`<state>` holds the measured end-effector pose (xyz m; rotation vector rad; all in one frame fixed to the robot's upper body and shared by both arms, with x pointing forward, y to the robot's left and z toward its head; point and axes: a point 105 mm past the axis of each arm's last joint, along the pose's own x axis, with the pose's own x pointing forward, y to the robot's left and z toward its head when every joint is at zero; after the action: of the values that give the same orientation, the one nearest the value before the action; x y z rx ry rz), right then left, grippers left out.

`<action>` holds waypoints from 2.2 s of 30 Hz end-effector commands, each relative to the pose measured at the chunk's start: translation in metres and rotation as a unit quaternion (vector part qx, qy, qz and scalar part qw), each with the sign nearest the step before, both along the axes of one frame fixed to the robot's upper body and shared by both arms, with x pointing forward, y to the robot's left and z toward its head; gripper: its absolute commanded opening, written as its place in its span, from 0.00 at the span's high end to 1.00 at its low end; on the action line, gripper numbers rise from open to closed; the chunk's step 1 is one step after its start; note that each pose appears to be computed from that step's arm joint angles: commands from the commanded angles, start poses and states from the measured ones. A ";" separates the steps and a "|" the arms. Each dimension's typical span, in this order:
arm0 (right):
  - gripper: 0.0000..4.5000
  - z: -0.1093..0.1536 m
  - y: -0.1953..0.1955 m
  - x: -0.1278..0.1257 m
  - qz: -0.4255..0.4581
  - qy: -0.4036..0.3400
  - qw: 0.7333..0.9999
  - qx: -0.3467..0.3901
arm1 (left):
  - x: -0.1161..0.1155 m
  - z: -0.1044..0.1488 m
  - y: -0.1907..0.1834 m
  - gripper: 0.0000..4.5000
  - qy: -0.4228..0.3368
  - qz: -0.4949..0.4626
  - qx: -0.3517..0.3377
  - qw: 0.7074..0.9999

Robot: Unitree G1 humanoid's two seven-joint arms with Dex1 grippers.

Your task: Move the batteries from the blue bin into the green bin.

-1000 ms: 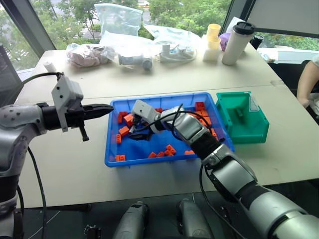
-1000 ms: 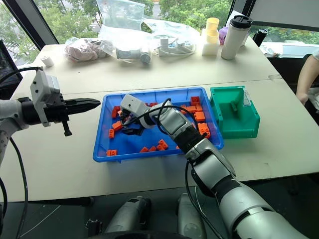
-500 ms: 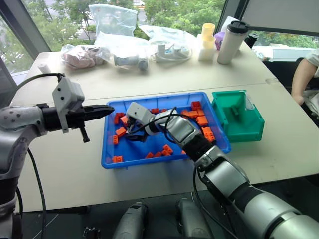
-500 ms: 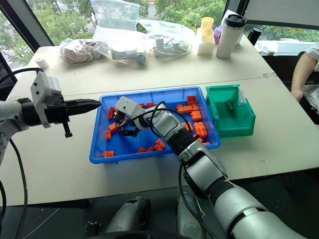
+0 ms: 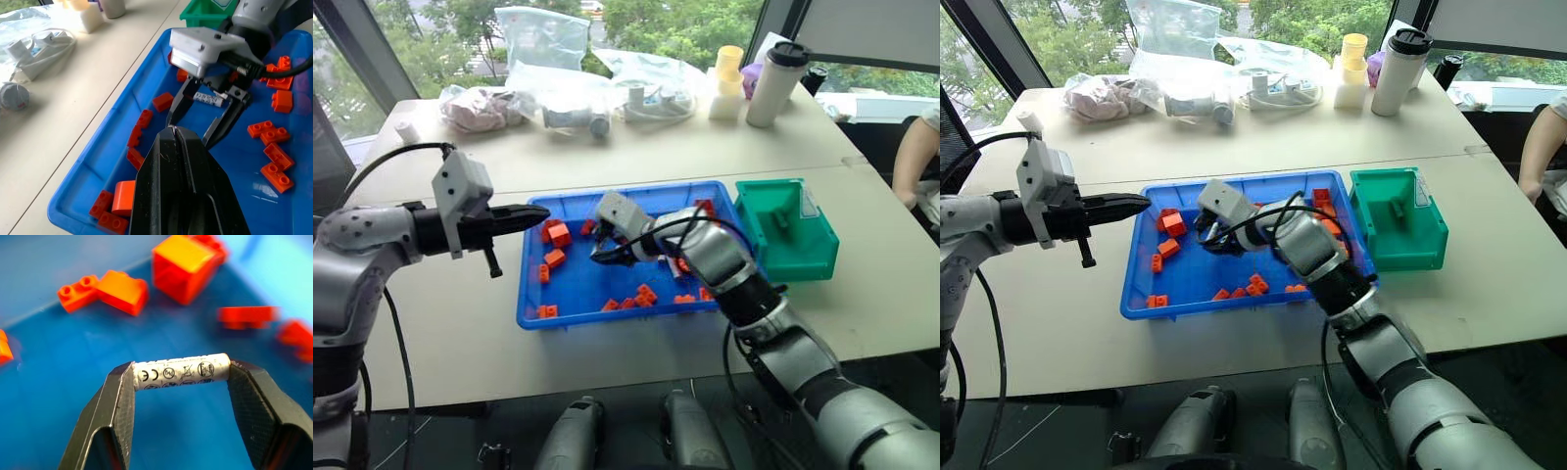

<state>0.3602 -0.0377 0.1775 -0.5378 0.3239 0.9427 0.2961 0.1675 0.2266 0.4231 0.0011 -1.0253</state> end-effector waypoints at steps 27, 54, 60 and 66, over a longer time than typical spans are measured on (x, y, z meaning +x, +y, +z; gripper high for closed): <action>0.01 0.065 -0.186 -0.036 -0.207 -0.075 0.975 -0.036 | 0.004 -0.008 -0.057 1.00 0.003 -0.113 -0.027 0.993; 0.01 -0.041 -0.059 0.008 0.096 0.001 0.989 -0.112 | -0.003 -0.003 -0.039 1.00 -0.013 -0.063 -0.021 0.998; 0.01 -0.048 -0.060 0.014 0.106 0.022 0.987 -0.116 | -0.004 -0.003 -0.037 1.00 -0.014 -0.057 -0.020 0.998; 0.13 -0.054 -0.063 0.014 0.111 0.038 0.986 -0.120 | -0.004 -0.002 -0.037 1.00 -0.015 -0.053 -0.020 0.998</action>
<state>0.3720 -0.0997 0.1219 -0.7616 0.4601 1.1559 0.2956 0.1282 0.2118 0.3891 -0.0198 -1.1349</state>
